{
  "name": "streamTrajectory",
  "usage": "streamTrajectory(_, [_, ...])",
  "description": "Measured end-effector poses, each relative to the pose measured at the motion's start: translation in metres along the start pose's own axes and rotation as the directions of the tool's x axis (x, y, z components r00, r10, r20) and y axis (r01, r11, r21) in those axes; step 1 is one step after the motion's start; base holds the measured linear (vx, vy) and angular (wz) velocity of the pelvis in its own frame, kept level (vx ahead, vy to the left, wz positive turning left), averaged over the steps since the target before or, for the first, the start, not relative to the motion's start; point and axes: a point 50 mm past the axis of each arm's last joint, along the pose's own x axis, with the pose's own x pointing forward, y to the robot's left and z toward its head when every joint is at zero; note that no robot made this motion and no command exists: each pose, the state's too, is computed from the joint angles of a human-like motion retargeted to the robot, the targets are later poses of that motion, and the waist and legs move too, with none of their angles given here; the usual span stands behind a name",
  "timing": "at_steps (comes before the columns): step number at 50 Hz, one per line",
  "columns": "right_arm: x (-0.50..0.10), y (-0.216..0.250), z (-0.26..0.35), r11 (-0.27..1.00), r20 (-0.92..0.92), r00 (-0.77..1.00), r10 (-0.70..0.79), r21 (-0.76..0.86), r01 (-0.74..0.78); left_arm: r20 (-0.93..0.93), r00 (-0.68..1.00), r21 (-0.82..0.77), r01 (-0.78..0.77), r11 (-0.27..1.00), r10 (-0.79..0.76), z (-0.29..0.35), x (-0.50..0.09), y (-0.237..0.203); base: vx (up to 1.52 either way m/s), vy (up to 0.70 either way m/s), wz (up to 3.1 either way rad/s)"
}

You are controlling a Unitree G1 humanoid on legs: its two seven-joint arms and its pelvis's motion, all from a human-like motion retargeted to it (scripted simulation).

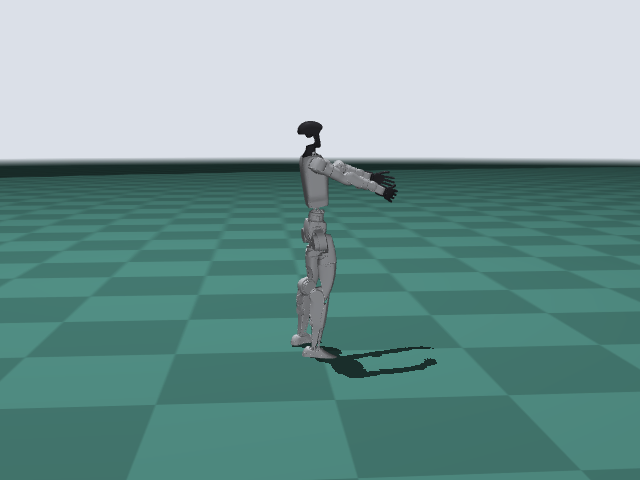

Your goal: In place motions

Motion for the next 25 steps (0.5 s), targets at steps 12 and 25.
streamTrajectory(12, [-0.025, -0.021, 0.091, 0.95, 0.223, 0.953, -0.206, -0.189, 0.249, 0.016, 0.989, -0.063, 0.149, 0.987, -0.149, 0.047, -0.003, -0.031, 0.0, 0.0, 0.05])
streamTrajectory(25, [-0.021, -0.017, 0.083, 0.946, 0.276, 0.941, -0.196, -0.199, 0.255, 0.082, 0.993, 0.048, 0.085, 0.995, -0.089, 0.046, -0.001, -0.022, 0.0, 0.0, 0.0])
